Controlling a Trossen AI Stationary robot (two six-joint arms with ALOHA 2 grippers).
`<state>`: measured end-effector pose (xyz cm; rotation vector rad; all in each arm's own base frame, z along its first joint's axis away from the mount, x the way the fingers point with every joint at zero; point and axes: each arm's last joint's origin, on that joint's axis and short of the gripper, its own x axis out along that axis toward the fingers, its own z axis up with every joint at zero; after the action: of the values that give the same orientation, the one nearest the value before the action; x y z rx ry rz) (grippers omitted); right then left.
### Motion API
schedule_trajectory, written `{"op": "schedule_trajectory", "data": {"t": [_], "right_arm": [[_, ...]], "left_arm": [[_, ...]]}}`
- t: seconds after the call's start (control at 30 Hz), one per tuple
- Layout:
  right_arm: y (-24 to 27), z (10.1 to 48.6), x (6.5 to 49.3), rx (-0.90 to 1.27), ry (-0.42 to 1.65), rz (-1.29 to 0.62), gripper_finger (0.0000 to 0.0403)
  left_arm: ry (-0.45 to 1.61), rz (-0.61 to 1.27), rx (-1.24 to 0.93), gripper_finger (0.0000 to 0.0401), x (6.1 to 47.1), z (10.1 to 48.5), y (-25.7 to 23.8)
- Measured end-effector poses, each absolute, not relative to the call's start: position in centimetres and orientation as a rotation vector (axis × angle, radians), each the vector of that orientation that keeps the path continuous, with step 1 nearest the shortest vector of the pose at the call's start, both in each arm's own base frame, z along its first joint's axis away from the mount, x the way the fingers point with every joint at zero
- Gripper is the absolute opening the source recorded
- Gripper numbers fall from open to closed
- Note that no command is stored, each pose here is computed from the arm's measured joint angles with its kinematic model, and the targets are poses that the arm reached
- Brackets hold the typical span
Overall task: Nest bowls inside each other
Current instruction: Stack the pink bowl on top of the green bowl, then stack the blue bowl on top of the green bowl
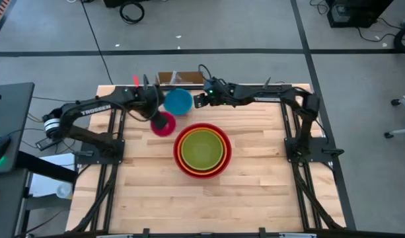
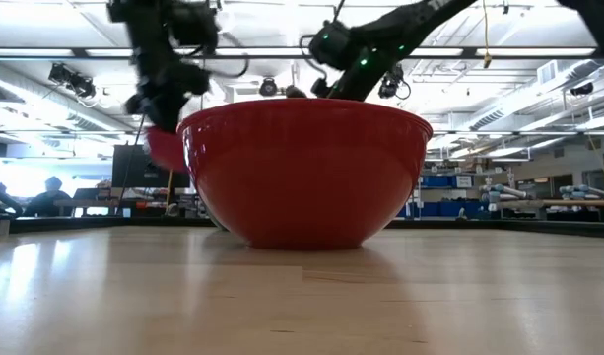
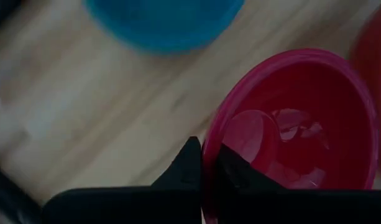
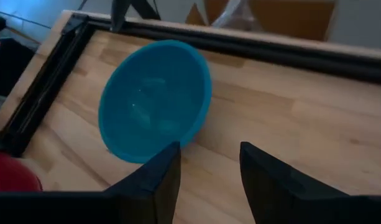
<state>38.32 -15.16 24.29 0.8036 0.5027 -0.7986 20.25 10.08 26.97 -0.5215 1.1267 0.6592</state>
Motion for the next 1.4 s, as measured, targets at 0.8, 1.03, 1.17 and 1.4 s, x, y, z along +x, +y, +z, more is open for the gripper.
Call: {"op": "schedule_trajectory", "data": {"t": [0.8,1.03,1.17,1.4], "right_arm": [[-18.5,17.6,43.9,0.967,0.610,-0.781,0.0205],[-19.0,17.4,44.1,0.908,0.568,-0.804,0.0163],[-19.4,17.2,43.8,0.950,0.592,-0.783,0.0104],[-19.5,17.3,43.7,1.006,0.631,-0.692,0.0020]], "left_arm": [[1.232,0.786,-0.729,0.0187,17.3,21.8,8.5],[1.144,0.758,-0.722,0.0188,17.9,25.0,8.8],[1.051,0.732,-0.702,0.0188,18.6,27.6,9.0],[0.896,0.701,-0.683,0.0188,19.2,32.0,9.2]]}}
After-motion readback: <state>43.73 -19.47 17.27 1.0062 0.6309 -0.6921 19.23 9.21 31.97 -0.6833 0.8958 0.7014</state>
